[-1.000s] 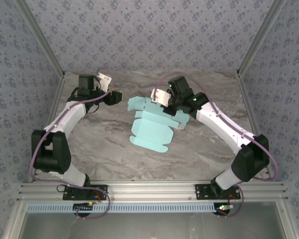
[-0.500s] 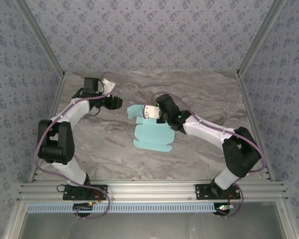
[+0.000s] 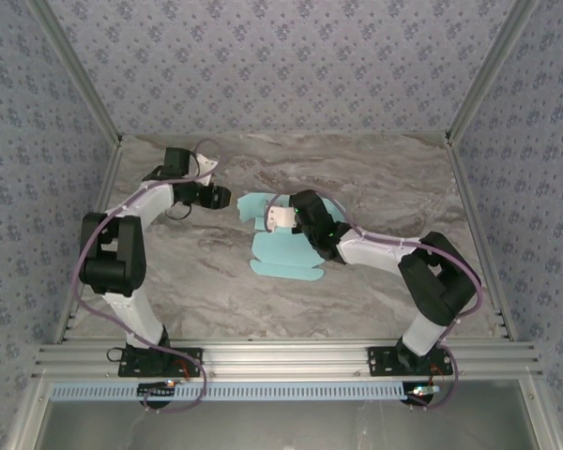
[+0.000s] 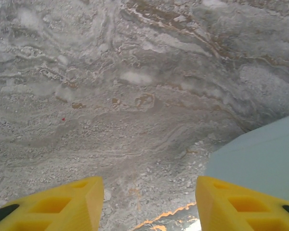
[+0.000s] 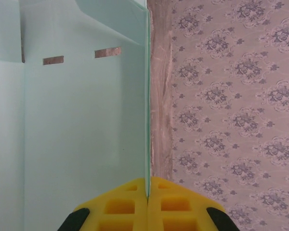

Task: Fold the paper box

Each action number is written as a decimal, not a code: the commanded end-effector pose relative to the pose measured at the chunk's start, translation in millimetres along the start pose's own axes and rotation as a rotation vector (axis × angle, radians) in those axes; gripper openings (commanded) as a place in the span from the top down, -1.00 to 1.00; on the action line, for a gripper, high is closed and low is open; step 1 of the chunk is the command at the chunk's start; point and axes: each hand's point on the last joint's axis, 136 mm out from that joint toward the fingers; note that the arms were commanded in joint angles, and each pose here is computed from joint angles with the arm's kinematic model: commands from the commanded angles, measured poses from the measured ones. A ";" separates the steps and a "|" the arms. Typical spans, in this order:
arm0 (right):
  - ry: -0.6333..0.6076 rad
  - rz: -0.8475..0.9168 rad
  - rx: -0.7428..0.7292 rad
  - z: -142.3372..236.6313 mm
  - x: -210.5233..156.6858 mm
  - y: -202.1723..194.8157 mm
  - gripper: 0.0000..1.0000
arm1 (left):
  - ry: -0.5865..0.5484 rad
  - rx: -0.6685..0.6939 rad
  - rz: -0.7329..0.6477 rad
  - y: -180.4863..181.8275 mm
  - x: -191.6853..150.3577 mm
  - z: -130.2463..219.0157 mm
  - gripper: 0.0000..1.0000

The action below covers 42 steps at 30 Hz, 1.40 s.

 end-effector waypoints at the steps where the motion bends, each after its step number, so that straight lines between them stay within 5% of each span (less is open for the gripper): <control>1: 0.003 0.039 -0.066 -3.7 0.1 -4.9 1.00 | 0.032 0.008 0.063 9.5 -1.5 -4.6 -0.04; 22: 0.010 0.045 -0.100 -6.2 -4.7 -6.0 1.00 | 0.032 -0.190 0.121 -16.7 2.5 -37.6 0.00; 42: 0.029 -0.034 -0.094 -5.3 -16.9 -8.9 1.00 | -0.032 -0.410 -0.038 -84.1 13.3 -39.0 -0.01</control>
Point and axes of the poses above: each hand's point on the last joint's axis, 136 mm out from that joint toward the fingers, its own z axis back along the fingers, its own y axis along the line the jaws close on, x = y × z, and after that the axes turned 14 degrees about -z, right-handed
